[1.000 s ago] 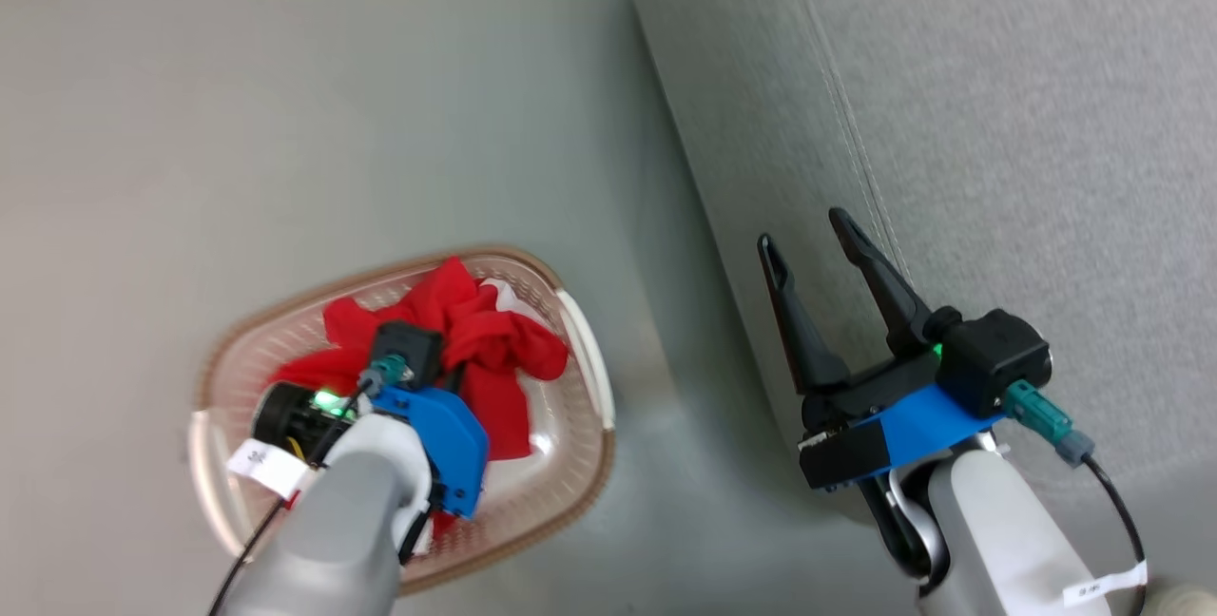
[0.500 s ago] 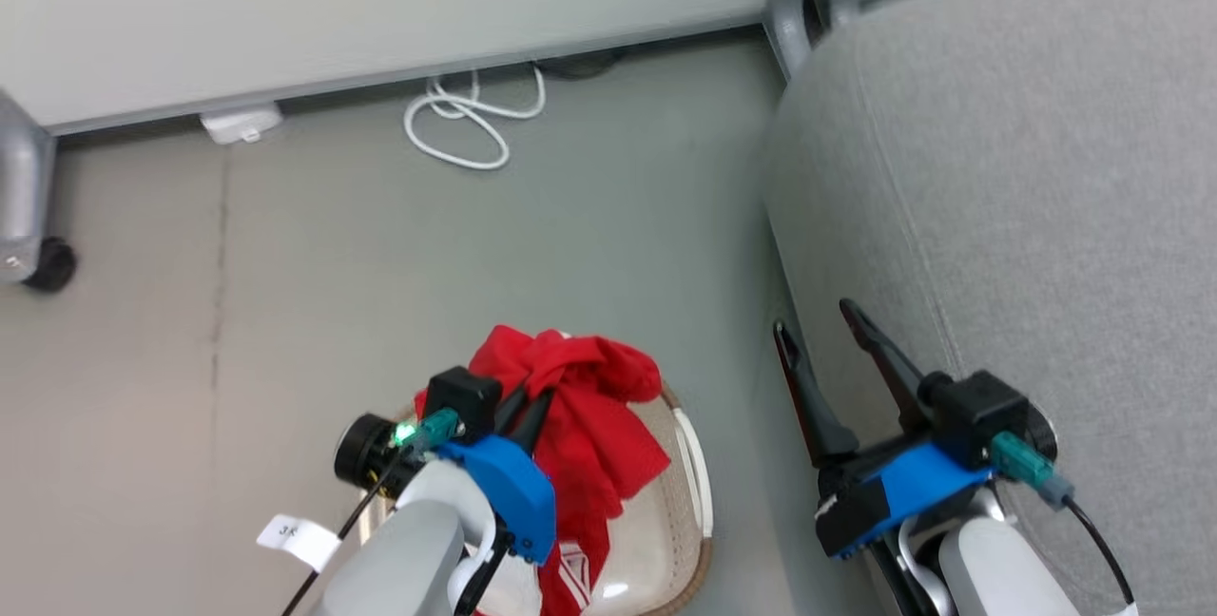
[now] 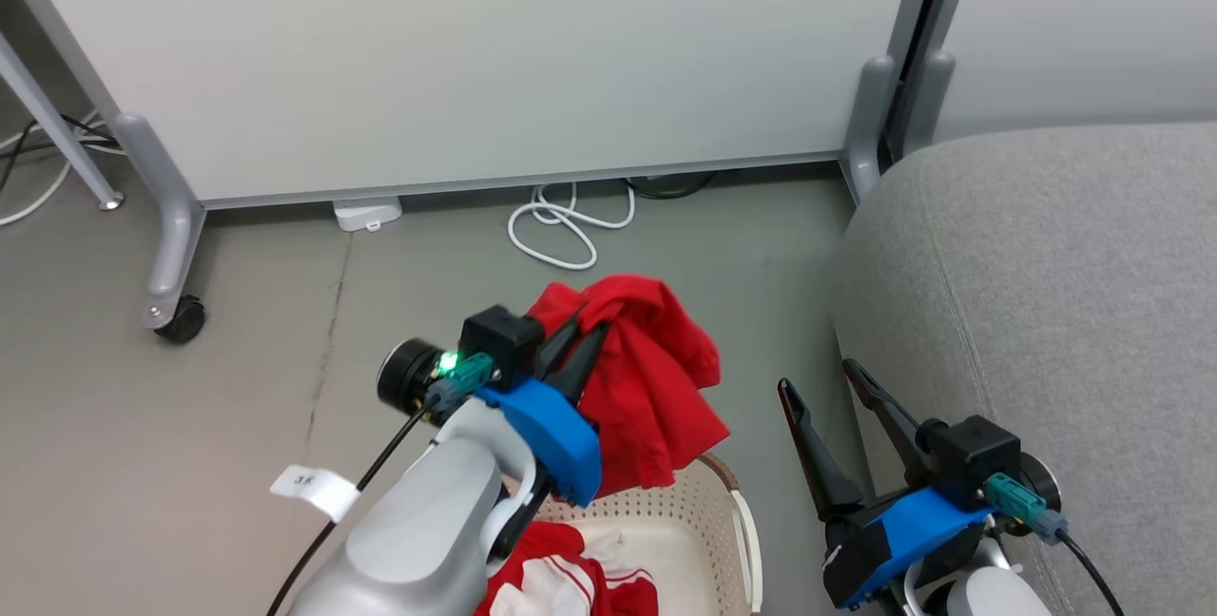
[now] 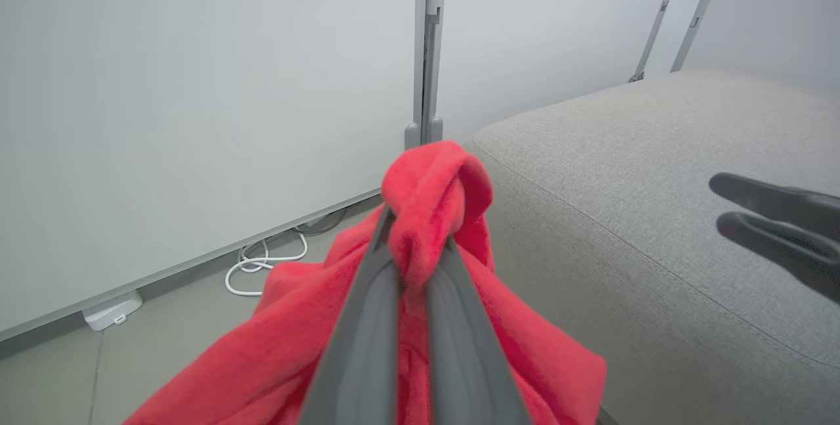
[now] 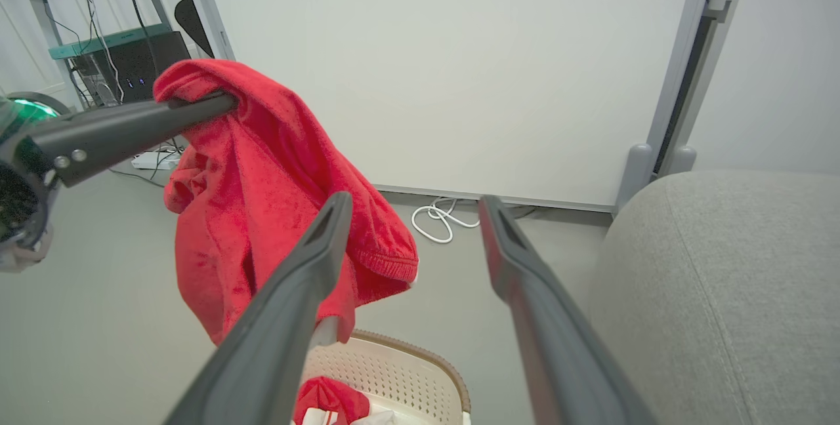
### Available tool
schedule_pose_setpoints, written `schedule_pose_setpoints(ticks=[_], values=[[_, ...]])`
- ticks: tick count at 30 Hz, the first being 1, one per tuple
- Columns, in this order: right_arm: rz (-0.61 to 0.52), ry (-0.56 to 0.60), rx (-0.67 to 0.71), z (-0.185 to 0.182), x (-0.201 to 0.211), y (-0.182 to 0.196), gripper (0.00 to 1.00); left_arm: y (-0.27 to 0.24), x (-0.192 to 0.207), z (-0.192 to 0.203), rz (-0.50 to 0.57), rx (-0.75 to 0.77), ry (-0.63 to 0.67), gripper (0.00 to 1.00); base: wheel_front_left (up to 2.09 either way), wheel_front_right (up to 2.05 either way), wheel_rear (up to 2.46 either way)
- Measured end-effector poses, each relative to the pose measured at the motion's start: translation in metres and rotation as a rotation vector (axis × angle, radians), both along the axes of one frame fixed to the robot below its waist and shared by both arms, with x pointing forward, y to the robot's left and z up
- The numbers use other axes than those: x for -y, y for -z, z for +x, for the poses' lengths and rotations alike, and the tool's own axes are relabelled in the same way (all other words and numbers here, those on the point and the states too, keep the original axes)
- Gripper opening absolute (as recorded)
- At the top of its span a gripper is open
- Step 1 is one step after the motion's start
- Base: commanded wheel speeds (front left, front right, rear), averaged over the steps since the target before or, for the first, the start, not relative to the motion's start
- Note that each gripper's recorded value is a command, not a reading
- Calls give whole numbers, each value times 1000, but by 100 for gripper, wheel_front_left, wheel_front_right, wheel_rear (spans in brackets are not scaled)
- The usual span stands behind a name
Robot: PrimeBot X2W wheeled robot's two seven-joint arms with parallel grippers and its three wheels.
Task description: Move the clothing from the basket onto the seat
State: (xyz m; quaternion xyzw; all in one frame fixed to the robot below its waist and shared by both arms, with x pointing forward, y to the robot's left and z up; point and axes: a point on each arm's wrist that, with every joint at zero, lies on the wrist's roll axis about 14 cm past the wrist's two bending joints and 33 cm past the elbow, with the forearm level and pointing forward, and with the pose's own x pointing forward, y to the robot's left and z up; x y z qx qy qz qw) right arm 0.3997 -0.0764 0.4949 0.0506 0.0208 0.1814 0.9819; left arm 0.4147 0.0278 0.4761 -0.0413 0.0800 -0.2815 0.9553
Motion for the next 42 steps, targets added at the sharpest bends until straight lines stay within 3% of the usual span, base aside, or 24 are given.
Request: schedule_pose_setpoints(ticks=[14, 22, 41, 42], values=[[0, -55, 2, -10, -18, -7, 100, -83, 21, 17, 14, 176, 74, 0, 0, 0, 0], [-7, -78, 4, -8, -25, -10, 100, -79, 28, 17, 0, 159, 93, 0, 0, 0, 0], [-161, -197, -112, 23, -60, 7, 100, -89, 46, 5, -38, 170, 144, 0, 0, 0, 0], [-164, -200, -119, 23, -61, 8, 87, -90, 46, 5, -37, 171, 142, 0, 0, 0, 0]])
